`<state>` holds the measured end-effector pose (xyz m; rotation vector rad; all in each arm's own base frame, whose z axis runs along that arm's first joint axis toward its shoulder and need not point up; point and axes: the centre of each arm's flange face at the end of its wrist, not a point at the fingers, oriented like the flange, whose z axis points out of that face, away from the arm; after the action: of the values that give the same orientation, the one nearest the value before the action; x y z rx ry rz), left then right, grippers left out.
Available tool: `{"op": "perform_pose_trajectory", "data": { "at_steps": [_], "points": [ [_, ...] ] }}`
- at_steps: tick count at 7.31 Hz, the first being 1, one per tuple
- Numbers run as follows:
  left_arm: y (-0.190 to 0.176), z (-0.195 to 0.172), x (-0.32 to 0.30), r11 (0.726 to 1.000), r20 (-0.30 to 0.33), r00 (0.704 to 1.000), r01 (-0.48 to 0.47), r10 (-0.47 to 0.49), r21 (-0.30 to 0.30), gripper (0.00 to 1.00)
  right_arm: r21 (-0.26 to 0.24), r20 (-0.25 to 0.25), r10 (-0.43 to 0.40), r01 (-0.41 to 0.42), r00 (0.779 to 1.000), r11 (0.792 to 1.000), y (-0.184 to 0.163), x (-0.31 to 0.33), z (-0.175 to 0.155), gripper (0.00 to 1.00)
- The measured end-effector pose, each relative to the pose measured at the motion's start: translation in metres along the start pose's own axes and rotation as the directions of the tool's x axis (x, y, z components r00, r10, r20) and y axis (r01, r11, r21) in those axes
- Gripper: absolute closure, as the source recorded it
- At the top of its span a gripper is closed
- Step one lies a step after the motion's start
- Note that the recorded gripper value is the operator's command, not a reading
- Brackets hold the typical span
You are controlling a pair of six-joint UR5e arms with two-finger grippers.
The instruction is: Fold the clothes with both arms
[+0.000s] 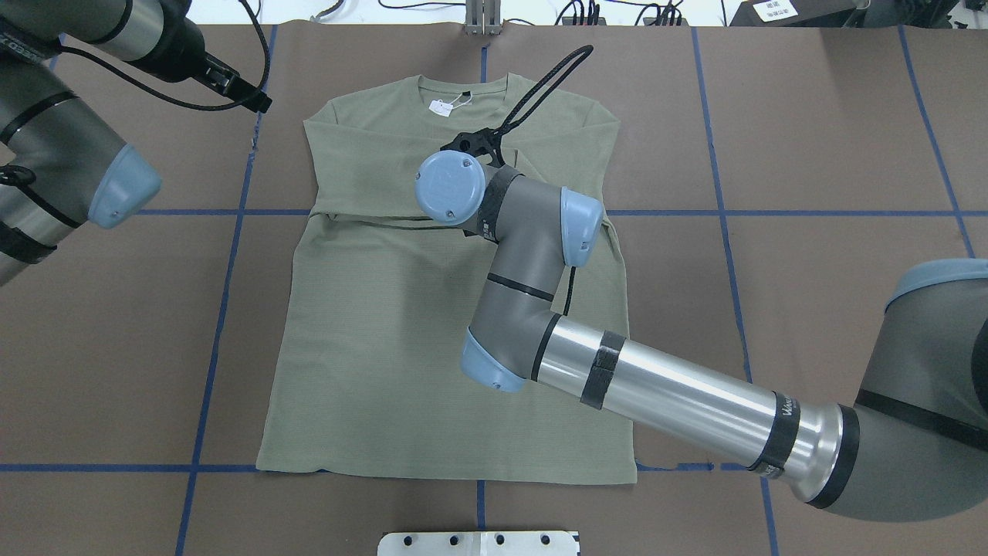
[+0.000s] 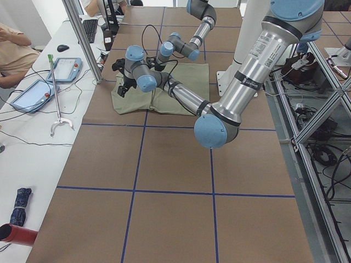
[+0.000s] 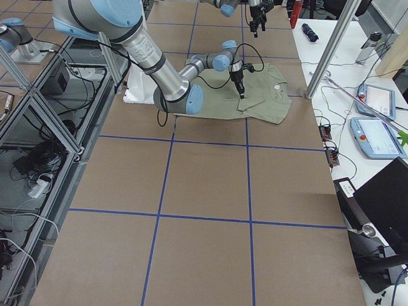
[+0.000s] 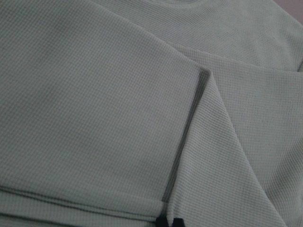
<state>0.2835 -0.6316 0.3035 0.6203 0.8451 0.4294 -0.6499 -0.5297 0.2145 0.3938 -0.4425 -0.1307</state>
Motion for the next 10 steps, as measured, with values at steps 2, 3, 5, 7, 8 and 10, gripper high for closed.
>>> {"op": "perform_pose_trajectory", "data": {
  "at_steps": [2, 3, 5, 7, 8, 10],
  "points": [
    [0.0, 0.0, 0.0, 1.0, 0.001, 1.0, 0.0, 0.0, 0.0, 0.0, 0.006, -0.003, -0.017, 0.017, 1.0, 1.0, -0.007, 0.007, -0.007, 1.0],
    [0.0, 0.0, 0.0, 1.0, 0.0, 1.0, 0.0, 0.0, 0.0, 0.0, 0.016, -0.013, -0.045, 0.045, 0.999, 0.999, -0.02, 0.023, -0.008, 1.0],
    [-0.001, -0.001, 0.002, 1.0, -0.002, 1.0, 0.006, -0.006, 0.005, 0.0, 0.021, -0.061, -0.116, 0.117, 0.991, 0.993, -0.05, 0.078, 0.004, 1.0],
    [-0.002, -0.004, 0.005, 0.999, -0.013, 1.0, 0.027, -0.026, 0.029, 0.0, 0.017, -0.103, -0.16, 0.163, 0.982, 0.987, -0.068, 0.131, 0.02, 0.98],
    [0.0, -0.005, 0.005, 0.999, -0.016, 0.999, 0.032, -0.031, 0.035, 0.0, 0.015, -0.114, -0.168, 0.171, 0.979, 0.985, -0.071, 0.147, 0.027, 0.9],
    [0.005, -0.007, 0.006, 0.999, -0.018, 0.999, 0.032, -0.032, 0.038, 0.0, 0.019, -0.122, -0.17, 0.174, 0.978, 0.985, -0.067, 0.162, 0.04, 0.0]
  ]
}}
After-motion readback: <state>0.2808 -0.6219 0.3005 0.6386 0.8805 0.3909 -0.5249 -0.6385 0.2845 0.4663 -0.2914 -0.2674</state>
